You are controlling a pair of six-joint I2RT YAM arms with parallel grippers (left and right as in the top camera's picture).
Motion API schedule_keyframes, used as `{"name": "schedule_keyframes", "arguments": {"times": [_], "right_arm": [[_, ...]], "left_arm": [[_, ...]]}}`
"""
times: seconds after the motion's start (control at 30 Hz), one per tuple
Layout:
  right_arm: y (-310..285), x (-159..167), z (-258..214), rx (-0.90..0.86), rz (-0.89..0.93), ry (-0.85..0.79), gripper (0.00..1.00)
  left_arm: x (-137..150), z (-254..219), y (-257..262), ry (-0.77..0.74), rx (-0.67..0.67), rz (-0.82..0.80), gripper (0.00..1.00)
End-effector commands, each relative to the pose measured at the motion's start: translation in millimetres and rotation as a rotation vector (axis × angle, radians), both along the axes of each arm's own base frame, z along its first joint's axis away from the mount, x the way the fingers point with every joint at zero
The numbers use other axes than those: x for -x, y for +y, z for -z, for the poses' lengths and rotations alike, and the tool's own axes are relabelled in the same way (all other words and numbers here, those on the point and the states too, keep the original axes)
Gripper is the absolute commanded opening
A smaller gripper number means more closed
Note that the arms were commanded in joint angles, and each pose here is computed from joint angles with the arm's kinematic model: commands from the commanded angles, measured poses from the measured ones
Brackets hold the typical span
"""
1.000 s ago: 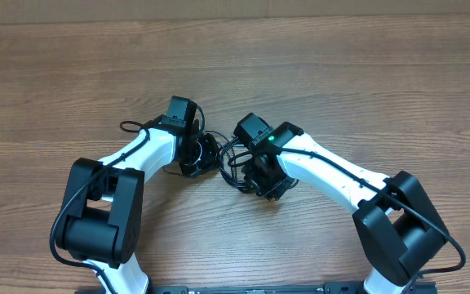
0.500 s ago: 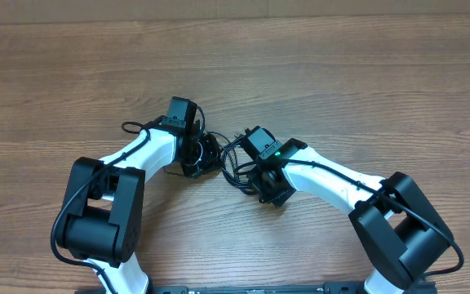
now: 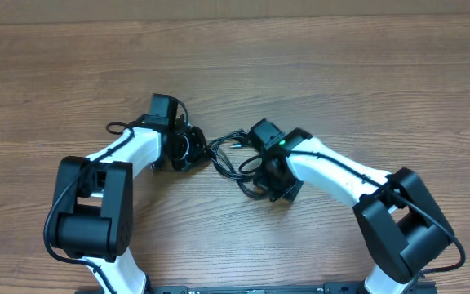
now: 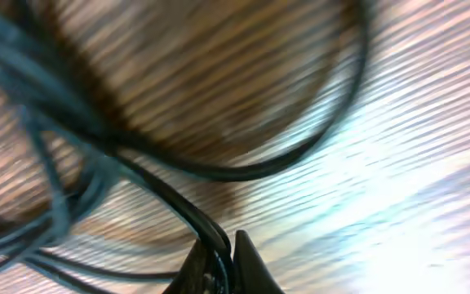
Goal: Untangle cables
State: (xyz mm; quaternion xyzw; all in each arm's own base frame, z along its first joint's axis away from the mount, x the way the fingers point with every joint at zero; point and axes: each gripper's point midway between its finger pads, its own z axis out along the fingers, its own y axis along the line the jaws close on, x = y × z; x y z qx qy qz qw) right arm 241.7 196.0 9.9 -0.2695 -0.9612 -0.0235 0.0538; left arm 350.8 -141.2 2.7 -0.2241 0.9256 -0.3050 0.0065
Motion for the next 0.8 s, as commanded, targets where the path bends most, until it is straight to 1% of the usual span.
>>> {"name": "schedule_keyframes", "arguments": {"times": [0.0,0.13,0.27,0.3,0.33,0.43,0.47,0.53,0.6,0.67,0.77], "right_arm": [[-42,-6,4,0.125,-0.051,0.010,0.04],[-76,-17,2,0.229,-0.032,-0.010,0.05],[-109,-29,-2,0.330,-0.050,-0.034,0.14],[-123,-34,-3,0.364,-0.059,-0.042,0.18],[-127,-36,-3,0.367,-0.052,-0.043,0.20],[-130,-39,-1,0.329,-0.012,-0.039,0.20],[-121,-40,1,0.265,0.006,-0.030,0.20],[-111,-41,3,0.204,0.014,-0.029,0.20],[-107,-45,4,0.184,-0.003,-0.043,0.20],[-105,-48,4,0.178,-0.013,-0.057,0.20],[-105,-50,4,0.175,-0.047,-0.062,0.20]], "left_arm": [[-8,7,23,0.002,-0.042,-0.070,0.04],[-10,8,29,-0.002,-0.050,-0.077,0.04],[-11,8,37,-0.001,-0.053,-0.090,0.04],[-10,9,42,0.008,-0.057,-0.104,0.04],[-10,9,45,0.014,-0.057,-0.111,0.04],[-8,9,49,0.027,-0.046,-0.122,0.04],[-8,8,49,0.024,-0.038,-0.116,0.05],[-8,7,48,0.017,-0.028,-0.101,0.08],[-9,5,48,0.002,-0.026,-0.081,0.11],[-10,3,48,-0.008,-0.031,-0.062,0.12],[-13,-2,51,-0.022,-0.057,-0.025,0.11]]}}
